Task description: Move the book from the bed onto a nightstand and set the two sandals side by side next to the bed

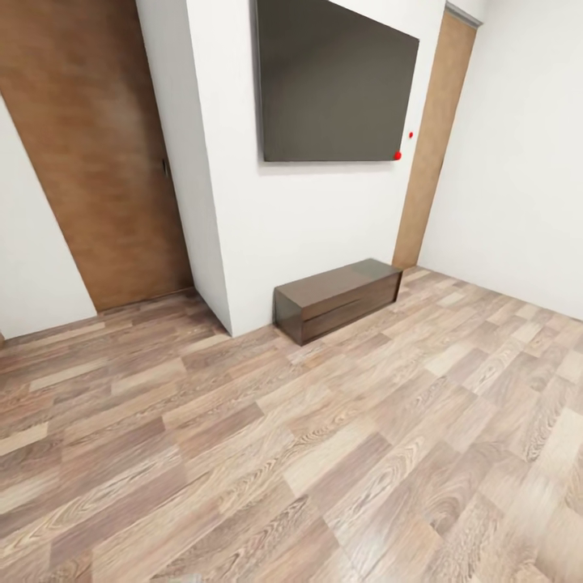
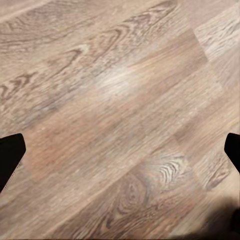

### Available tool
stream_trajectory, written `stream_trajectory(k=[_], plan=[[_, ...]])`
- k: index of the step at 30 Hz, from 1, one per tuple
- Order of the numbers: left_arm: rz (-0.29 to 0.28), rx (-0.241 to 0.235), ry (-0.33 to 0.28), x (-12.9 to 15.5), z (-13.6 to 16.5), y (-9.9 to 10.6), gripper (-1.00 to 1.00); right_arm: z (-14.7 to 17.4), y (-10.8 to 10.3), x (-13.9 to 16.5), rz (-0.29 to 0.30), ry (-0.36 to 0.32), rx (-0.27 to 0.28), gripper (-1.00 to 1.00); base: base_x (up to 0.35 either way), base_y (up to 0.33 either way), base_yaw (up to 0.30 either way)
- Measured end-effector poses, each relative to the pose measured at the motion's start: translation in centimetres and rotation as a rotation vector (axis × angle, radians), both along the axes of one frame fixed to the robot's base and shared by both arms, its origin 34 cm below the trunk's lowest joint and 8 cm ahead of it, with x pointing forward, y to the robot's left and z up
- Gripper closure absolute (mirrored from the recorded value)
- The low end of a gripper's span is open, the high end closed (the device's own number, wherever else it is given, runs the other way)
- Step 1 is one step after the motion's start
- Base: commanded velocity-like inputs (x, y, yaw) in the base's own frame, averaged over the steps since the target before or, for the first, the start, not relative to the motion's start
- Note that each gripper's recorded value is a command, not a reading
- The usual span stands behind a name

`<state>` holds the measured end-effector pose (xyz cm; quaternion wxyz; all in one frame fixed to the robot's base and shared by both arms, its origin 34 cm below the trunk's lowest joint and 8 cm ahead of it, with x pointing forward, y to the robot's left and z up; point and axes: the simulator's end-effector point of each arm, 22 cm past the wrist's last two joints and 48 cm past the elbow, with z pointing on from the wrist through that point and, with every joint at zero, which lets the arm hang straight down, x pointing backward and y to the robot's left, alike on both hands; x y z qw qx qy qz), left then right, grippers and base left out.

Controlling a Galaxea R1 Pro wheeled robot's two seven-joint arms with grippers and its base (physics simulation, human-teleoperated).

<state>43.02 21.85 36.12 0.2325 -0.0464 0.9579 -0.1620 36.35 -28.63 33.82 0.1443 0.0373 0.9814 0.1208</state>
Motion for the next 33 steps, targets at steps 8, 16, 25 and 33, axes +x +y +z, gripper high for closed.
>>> stream_trajectory(k=[8,16,25,33], plan=[[0.000,0.001,0.009,-0.43,-0.19,0.03,-1.00,-0.01,0.00,-0.03,0.001,0.000,0.000,-1.00,0.331,0.000,0.000],[0.000,0.002,0.009,-0.43,-0.20,0.09,-1.00,-0.01,0.00,-0.03,0.001,0.000,0.000,-1.00,0.331,0.000,0.000],[0.000,0.002,0.009,-0.43,-0.20,0.09,-1.00,-0.01,0.00,-0.04,0.001,0.000,0.000,-1.00,0.330,0.000,0.000],[0.000,0.002,0.010,-0.45,-0.21,0.09,-1.00,-0.01,0.00,-0.04,0.001,0.000,0.000,-1.00,0.313,0.000,0.000]])
